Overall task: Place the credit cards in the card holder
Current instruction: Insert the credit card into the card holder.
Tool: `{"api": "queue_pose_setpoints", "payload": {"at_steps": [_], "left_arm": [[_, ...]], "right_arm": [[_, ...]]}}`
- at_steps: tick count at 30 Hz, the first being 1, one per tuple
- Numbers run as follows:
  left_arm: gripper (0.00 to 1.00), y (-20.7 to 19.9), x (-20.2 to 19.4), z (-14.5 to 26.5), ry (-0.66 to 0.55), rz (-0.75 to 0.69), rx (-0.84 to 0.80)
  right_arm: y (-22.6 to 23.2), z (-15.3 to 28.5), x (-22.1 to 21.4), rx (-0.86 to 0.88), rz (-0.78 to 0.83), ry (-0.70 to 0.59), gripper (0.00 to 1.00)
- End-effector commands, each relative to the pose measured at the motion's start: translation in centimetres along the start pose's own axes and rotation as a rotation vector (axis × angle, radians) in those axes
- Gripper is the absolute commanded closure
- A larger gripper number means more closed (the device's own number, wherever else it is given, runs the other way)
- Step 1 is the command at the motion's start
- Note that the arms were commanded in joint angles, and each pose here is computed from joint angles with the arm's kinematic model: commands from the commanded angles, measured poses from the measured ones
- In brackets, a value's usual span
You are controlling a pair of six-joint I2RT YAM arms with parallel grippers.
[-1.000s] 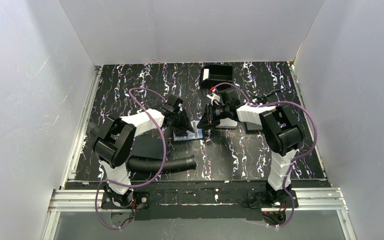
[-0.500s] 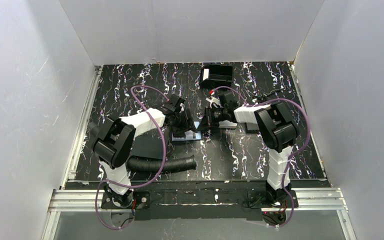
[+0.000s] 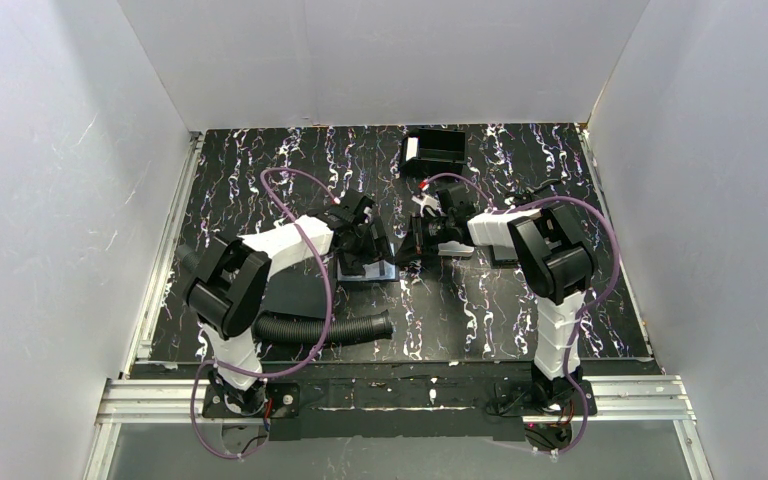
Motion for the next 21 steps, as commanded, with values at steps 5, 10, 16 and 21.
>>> {"api": "queue_pose_setpoints", "payload": {"at_steps": [5,10,16,21], "left_arm": [[0.27,0.5,-0.9,-2.0,0.07,0.013,0.058],[0.29,-0.4,-1.1,-2.4,0.111,-0.016,-0.142],[0.32,0.4,-0.9,-2.7,0.164,0.043,-0.297],[0.31,-0.1,-0.5,-1.4,0.143,0.012,-0.309]], "right_arm": [[-0.7,-0.5,-0.5,0.005,-0.009,0.0,0.83],[-0.1,0.0,-0.6,0.111,-0.066,-0.055,0.76],[-0.2,0.5,-0.8,0.192,-0.128,-0.124,0.69],[-0.1,0.8,-0.6,0.174,-0.125,-0.13,0.67]]}}
Point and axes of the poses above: each gripper's point midway between its finger pads, its own z axis back along the fingers, its own y axis along the line the jaws close on, x = y × z, the point moved 10 cm from there along z, back along the fingers, and after that the axes turned 11 degrees about z, right-handed, at the moved point
